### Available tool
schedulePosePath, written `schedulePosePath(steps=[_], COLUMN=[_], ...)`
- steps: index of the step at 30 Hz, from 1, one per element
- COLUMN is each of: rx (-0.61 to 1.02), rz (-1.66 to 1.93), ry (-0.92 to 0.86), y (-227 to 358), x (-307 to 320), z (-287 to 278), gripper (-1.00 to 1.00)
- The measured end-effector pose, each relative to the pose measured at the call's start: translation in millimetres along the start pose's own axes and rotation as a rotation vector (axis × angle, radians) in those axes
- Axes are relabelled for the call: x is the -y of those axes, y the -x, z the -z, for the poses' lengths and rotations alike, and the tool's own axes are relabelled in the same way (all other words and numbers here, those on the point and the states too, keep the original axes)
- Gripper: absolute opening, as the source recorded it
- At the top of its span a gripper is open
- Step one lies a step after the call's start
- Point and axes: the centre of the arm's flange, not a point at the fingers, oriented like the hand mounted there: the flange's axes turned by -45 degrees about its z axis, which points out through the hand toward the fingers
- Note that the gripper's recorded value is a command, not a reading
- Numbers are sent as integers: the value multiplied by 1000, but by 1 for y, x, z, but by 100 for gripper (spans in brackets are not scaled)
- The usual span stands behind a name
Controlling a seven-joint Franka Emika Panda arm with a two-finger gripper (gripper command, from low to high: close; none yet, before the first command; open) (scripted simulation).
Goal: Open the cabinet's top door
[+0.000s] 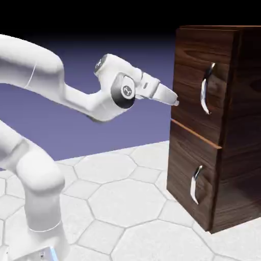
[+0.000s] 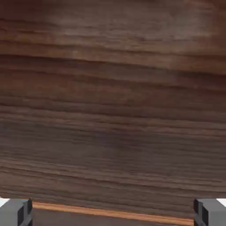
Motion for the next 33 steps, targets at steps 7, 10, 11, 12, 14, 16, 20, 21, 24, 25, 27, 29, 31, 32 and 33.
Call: schedulePosePath(steps=[7, 10, 11, 12, 14, 16, 20, 21, 24, 25, 27, 29, 31, 32, 33], rx=[-93, -133, -146, -159, -185, -211, -261, -274, -310, -322, -346, -368, -390, -401, -412], rz=[0, -3, -4, -5, -8, -11, -19, -22, -29, -31, -37, -42, -48, -51, -54], ry=[5, 7, 8, 8, 9, 10, 10, 10, 9, 9, 8, 6, 4, 3, 2], y=[-10, -12, -13, -13, -14, -14, -13, -13, -11, -11, -9, -7, -5, -3, -2], x=[-6, -11, -13, -15, -20, -25, -36, -40, -50, -53, -61, -69, -77, -81, -86], z=[15, 19, 21, 22, 24, 26, 27, 28, 27, 26, 25, 23, 20, 19, 17], gripper=[0, 0, 0, 0, 0, 0, 0, 0, 0, 0, 0, 0, 0, 0, 0])
